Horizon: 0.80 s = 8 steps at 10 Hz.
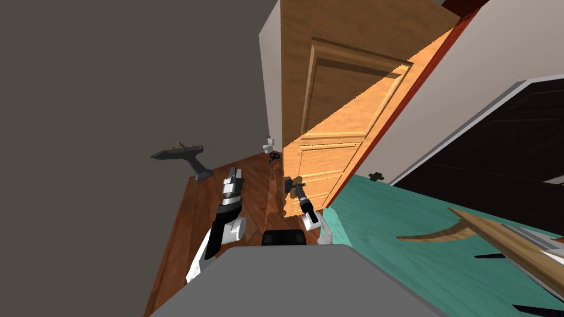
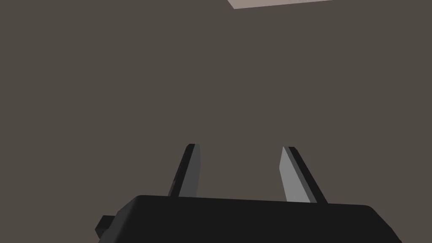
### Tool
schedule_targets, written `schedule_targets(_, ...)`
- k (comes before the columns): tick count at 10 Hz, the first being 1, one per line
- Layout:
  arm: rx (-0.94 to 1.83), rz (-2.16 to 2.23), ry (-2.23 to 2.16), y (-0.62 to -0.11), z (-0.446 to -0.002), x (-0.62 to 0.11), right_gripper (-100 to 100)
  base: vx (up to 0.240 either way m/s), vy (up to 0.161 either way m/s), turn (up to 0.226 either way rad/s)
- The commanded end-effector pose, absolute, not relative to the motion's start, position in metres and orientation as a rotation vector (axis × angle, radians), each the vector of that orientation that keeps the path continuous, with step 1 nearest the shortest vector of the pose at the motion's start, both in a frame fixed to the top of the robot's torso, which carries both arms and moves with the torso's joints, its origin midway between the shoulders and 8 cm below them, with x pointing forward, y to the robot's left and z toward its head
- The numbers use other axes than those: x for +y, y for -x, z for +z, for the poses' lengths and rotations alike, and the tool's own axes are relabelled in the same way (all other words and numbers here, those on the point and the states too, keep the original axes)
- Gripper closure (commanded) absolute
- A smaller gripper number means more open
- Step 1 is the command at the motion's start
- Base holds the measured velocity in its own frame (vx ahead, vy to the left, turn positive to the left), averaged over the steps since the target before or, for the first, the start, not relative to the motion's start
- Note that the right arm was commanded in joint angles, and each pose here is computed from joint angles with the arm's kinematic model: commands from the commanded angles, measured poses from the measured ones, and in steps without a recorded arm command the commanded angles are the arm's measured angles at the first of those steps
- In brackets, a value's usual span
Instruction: Push the door open
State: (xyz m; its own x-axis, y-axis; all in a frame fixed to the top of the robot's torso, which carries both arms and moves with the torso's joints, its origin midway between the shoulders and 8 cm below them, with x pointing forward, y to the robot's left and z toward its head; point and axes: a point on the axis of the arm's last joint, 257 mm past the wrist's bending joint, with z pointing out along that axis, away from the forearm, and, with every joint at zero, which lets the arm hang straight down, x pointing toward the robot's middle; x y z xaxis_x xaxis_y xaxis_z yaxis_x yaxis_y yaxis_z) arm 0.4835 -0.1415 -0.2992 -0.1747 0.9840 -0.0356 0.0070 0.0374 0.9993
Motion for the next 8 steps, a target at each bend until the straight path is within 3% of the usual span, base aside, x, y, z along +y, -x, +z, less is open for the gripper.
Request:
schedule_targets(1,1.333,1.306,-1.119,-0.487,-0.295,-0.144,100,0.139,0.129,-0.099)
schedule_targets(4,1.325,1.275,-1.124,-0.488,-0.297,-0.164,100,0.106,0.082,-0.054)
schedule_targets(8,1.306,1.227,-1.128,-0.489,-0.297,-0.195,100,0.166,0.131,-0.075)
